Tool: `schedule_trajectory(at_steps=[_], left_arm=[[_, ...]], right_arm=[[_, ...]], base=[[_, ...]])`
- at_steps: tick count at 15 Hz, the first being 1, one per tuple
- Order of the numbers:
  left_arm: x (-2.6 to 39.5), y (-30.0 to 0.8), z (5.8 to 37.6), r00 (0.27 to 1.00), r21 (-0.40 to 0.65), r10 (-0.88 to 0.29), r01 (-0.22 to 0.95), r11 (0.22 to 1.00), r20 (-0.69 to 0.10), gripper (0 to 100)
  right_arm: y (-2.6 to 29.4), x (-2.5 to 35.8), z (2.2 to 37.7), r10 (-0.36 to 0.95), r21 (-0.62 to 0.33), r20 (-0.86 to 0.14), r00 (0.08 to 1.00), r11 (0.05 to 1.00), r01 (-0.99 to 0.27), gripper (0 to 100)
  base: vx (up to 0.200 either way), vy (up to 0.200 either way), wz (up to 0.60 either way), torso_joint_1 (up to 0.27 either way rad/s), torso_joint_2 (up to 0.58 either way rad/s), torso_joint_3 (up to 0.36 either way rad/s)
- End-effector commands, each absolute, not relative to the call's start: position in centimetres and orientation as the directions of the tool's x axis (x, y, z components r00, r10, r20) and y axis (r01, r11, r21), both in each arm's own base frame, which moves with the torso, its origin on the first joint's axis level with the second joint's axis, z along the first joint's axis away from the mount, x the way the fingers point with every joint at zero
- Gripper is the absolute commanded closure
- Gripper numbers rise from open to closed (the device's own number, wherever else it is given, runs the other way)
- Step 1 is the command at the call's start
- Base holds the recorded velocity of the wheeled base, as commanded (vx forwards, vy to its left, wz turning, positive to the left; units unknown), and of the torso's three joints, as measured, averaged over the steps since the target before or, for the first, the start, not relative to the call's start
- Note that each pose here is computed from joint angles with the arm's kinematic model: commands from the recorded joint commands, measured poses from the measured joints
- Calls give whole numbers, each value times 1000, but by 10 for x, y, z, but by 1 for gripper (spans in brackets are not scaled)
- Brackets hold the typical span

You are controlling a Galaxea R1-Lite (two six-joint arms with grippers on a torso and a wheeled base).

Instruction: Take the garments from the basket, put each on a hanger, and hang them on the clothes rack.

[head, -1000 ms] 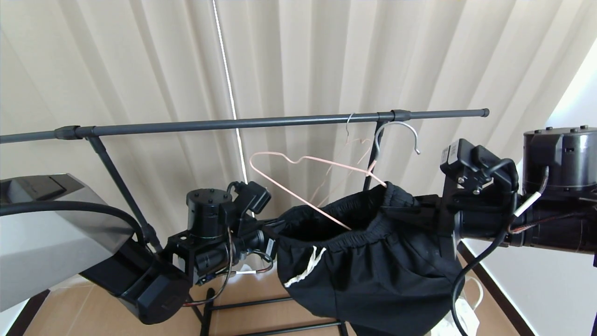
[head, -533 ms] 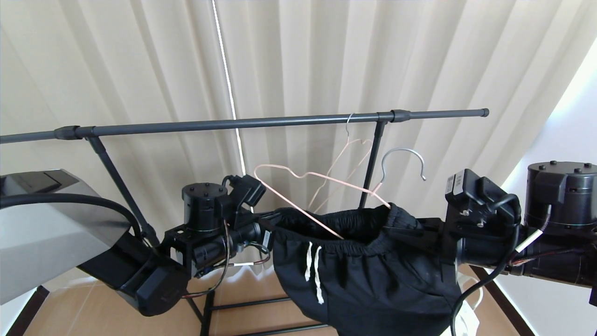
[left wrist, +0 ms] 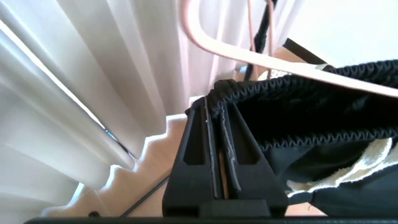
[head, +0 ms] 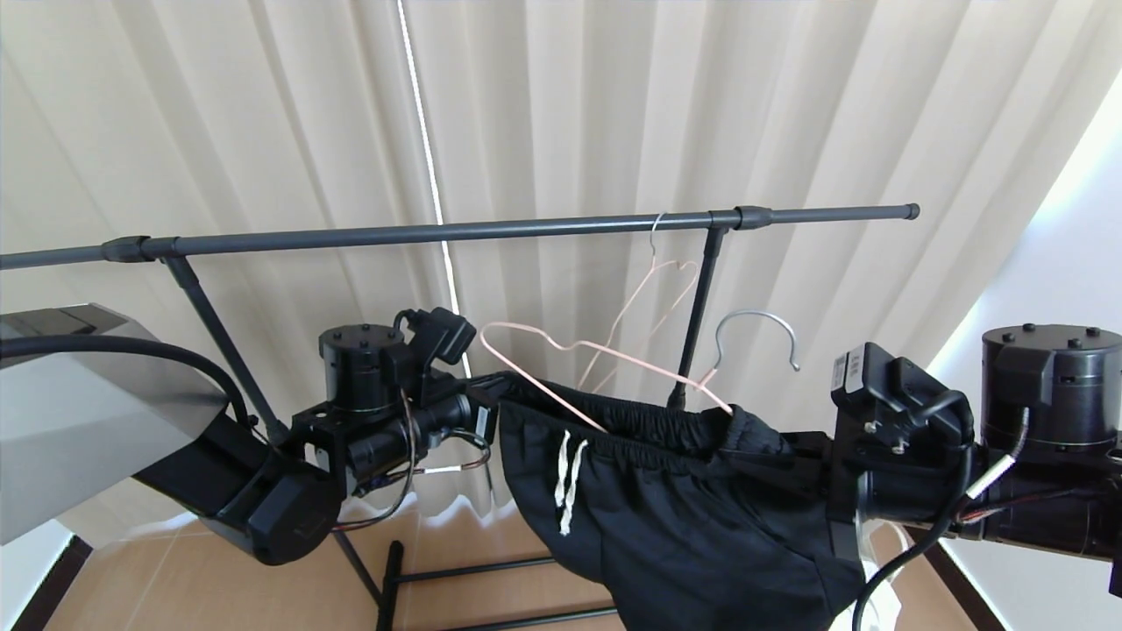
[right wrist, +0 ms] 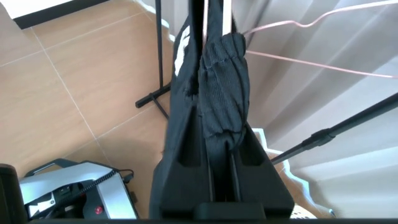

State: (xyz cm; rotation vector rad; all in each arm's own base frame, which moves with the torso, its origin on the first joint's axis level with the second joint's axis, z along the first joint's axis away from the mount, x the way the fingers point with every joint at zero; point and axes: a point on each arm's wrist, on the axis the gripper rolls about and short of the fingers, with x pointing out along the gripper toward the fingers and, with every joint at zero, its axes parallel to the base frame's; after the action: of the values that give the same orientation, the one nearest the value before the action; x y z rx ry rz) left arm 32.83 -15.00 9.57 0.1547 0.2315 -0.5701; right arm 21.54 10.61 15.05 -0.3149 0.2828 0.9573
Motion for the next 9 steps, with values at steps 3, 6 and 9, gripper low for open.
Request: schedule_trajectory(at_steps=[3, 6, 9], left_arm=[[335, -143, 100, 834, 83, -496, 527, 846, -241, 100], [339, -139, 102, 843, 84, -485, 514, 853, -232, 100], [342, -136, 105, 852, 86, -476, 503, 860, -220, 100]], right_arm=[[108, 213, 144, 751, -156, -397, 527, 510, -846, 100], [108, 214, 138, 746, -158, -419, 518, 502, -851, 100], [109, 215, 131, 737, -165, -449, 505, 488, -857, 100]], base=[[0, 0, 0, 0, 0, 0], [0, 0, 0, 0, 0, 0], [0, 0, 0, 0, 0, 0]])
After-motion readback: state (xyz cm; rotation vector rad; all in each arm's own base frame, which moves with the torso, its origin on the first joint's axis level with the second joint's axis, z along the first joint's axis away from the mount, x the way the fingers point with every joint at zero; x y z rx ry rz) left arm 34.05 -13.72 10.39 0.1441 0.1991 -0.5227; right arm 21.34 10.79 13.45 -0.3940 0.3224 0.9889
